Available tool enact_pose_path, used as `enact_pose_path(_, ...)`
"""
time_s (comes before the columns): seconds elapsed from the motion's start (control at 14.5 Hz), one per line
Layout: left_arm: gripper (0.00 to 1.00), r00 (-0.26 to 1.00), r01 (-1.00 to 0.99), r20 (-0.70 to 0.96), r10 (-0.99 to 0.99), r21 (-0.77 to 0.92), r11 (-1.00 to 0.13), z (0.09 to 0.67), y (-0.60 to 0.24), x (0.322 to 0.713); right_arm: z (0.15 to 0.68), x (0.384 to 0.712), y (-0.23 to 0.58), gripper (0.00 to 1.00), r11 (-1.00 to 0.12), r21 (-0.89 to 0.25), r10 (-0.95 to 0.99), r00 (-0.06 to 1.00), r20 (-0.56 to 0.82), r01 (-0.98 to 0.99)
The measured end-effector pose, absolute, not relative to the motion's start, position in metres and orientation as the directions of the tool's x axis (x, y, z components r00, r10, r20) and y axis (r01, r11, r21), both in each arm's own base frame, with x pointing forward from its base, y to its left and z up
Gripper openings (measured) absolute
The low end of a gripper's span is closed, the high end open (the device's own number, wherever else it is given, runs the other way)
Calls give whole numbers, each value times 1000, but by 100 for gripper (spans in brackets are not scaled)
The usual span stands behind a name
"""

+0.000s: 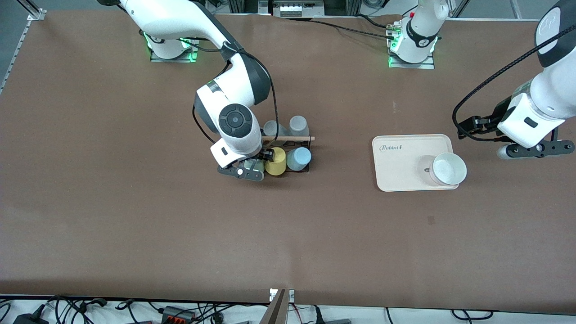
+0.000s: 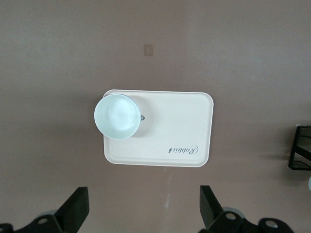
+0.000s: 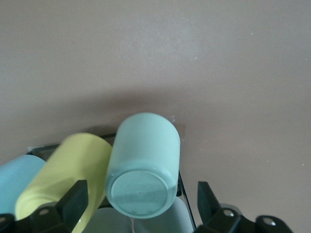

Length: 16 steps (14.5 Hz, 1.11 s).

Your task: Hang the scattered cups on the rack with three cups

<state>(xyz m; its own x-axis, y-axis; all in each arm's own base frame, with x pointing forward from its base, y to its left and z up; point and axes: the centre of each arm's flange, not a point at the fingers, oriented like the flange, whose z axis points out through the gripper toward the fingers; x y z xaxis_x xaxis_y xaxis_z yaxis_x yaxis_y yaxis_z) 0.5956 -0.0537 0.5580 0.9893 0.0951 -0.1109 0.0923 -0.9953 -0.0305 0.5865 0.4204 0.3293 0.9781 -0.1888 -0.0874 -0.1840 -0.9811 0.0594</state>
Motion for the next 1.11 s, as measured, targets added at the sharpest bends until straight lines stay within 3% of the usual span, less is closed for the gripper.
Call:
enact_pose_path(0.35, 100, 989, 93, -110, 95, -30, -995, 558, -54, 596, 388, 609, 383, 100, -989, 46, -144, 989, -35, -142)
enact_pose_path(0.69, 100, 989, 93, -110, 95, -30, -995, 558, -53, 596, 490, 662, 215, 100, -966, 22, -259, 966, 5, -259)
enact_pose_path(1.11, 100, 989, 93, -111, 96, -30, -995, 558, -54, 596, 551, 659, 48, 100, -984, 29, -176, 984, -20, -175)
